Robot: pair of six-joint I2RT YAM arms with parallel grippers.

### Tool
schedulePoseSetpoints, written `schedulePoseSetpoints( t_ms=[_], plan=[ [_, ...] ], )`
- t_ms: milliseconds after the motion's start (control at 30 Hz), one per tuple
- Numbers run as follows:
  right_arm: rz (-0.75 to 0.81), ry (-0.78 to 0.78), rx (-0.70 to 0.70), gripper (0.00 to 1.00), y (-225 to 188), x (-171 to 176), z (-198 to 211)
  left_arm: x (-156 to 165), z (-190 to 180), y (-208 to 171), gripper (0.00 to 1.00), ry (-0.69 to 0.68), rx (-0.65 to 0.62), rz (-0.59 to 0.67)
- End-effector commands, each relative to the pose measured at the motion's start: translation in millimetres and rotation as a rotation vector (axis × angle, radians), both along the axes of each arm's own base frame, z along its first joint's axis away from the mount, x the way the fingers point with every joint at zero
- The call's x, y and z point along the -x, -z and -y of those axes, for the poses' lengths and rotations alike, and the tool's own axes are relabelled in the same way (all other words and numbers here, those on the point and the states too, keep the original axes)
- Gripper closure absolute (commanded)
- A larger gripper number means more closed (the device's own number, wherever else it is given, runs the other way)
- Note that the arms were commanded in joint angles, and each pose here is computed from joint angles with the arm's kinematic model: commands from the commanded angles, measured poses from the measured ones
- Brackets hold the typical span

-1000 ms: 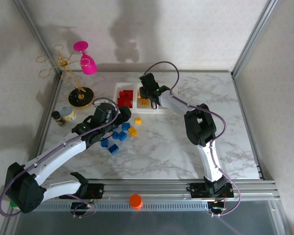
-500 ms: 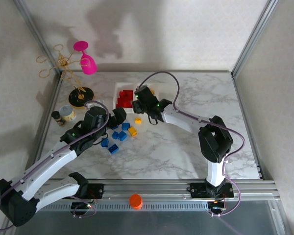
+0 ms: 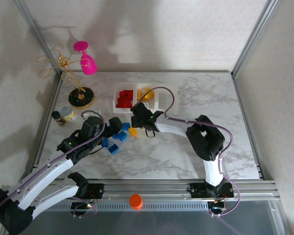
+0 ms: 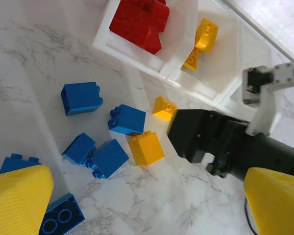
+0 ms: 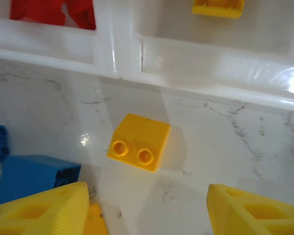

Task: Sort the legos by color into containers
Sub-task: Pick up the lego from the center of the table.

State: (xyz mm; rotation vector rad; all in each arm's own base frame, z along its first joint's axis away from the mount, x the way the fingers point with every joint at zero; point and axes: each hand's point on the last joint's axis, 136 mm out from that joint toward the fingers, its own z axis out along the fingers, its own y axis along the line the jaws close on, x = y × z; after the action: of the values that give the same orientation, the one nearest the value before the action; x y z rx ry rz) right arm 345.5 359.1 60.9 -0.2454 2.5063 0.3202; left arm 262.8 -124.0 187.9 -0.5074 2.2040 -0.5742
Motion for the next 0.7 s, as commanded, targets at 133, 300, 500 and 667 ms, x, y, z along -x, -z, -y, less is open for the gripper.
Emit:
schedulePoseSetpoints(
  t_ms=[133,300,500,667],
  plan=[
    [0.021,0.096,-0.02,0.38,9.6,-19.1,-13.7,0.9,-9.0,4.6,0.0,-0.038,-0.01,-0.006],
    [0.017,0.106,0.009,0.44,22.4,-24.4,-15.8,-0.7,-7.5,7.2,0.0,-0.032,-0.015,-0.01],
    [0.024,0.095,0.06,0.56,28.1,-26.0,-11.9,-0.7,-6.3,8.2,0.0,-0.022,-0.02,-0.011],
    [0.029,0.084,0.059,0.64,21.5,-21.5,-8.2,0.6,-5.5,9.2,0.0,-0.018,-0.014,-0.015]
  ],
)
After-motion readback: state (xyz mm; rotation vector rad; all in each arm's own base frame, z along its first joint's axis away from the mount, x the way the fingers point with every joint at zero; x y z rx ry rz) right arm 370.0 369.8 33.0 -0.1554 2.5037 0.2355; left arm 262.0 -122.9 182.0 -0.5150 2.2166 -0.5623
